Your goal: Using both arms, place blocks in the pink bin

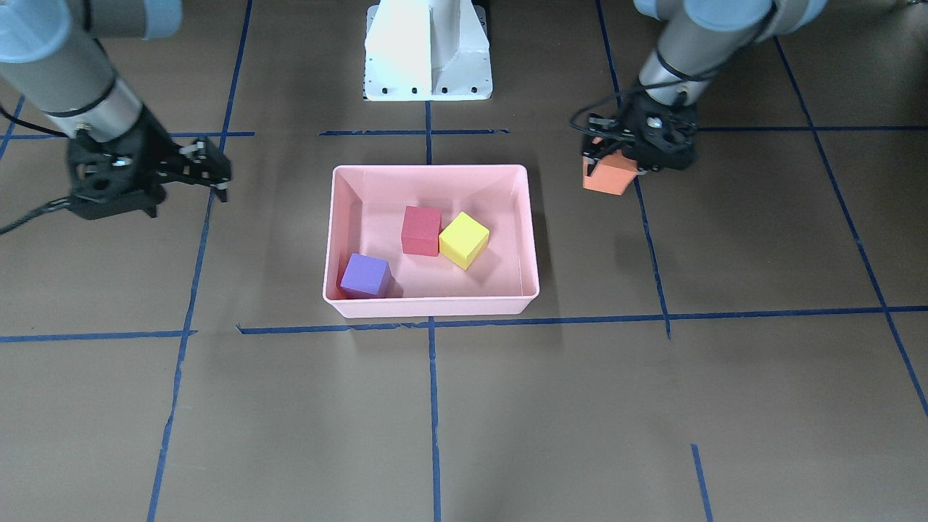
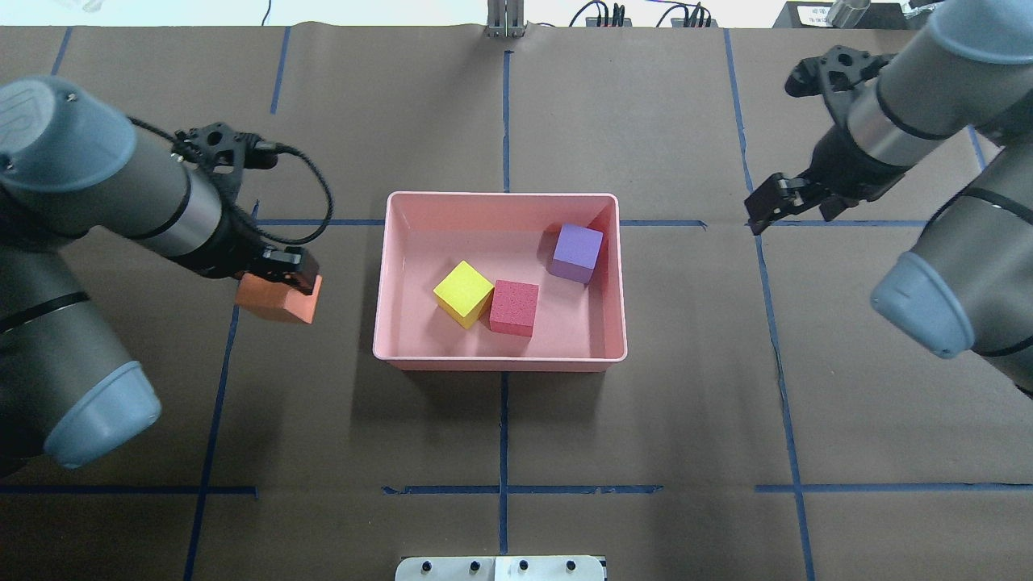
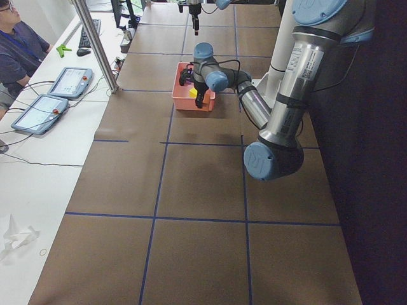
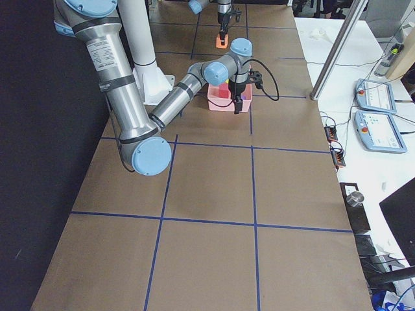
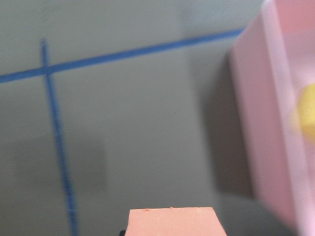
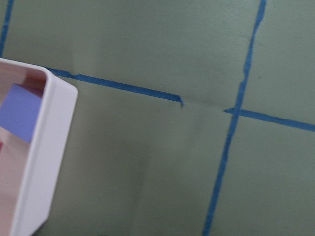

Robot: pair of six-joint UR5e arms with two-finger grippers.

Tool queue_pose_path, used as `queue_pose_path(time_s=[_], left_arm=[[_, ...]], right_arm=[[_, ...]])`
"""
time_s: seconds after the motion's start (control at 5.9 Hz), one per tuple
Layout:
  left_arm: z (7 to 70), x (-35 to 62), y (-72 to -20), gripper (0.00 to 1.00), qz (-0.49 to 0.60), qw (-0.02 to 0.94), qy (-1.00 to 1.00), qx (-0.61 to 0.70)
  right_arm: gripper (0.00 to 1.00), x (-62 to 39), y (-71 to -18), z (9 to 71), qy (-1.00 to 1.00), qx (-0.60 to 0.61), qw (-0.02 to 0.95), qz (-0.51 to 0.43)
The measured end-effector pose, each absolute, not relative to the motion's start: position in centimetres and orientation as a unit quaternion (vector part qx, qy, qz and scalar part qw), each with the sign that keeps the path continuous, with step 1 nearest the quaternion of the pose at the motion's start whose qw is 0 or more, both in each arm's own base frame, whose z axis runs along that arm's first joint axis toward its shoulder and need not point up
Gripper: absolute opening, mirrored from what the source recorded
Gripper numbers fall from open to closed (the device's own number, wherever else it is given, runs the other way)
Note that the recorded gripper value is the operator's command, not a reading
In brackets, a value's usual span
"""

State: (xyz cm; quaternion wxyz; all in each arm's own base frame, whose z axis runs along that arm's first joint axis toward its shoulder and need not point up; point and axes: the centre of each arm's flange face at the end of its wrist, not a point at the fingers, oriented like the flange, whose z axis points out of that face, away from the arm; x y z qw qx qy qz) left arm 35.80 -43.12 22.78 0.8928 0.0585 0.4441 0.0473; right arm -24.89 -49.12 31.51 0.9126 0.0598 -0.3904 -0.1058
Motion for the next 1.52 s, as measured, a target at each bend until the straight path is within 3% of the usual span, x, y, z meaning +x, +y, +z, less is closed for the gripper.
queue_pose_path(time_s=[0.17,0.34,0.51,1.02,1.52], left_arm=[[18.2,38.1,-43.3,0.46,0.023,0.893,0.448,0.040],[16.0,41.0,-43.3,0.85,0.009,0.894,0.447,0.029],[15.0,43.7,-43.3,1.00,-0.002,0.897,0.441,0.029],[15.3,44.2,-43.7,1.00,0.012,0.900,0.433,0.049],[23.1,33.7,-47.8,1.00,0.113,0.902,0.407,0.093]], right_arm=[[1.00,-21.3,-49.1,34.5,-0.382,0.067,0.913,-0.131],[1.00,-18.1,-48.7,37.2,-0.380,0.069,0.910,-0.149],[1.00,-15.5,-48.1,39.3,-0.377,0.070,0.910,-0.161],[1.00,-11.0,-46.9,43.3,-0.363,0.072,0.911,-0.179],[1.00,-3.4,-43.7,50.2,-0.349,0.066,0.914,-0.196]])
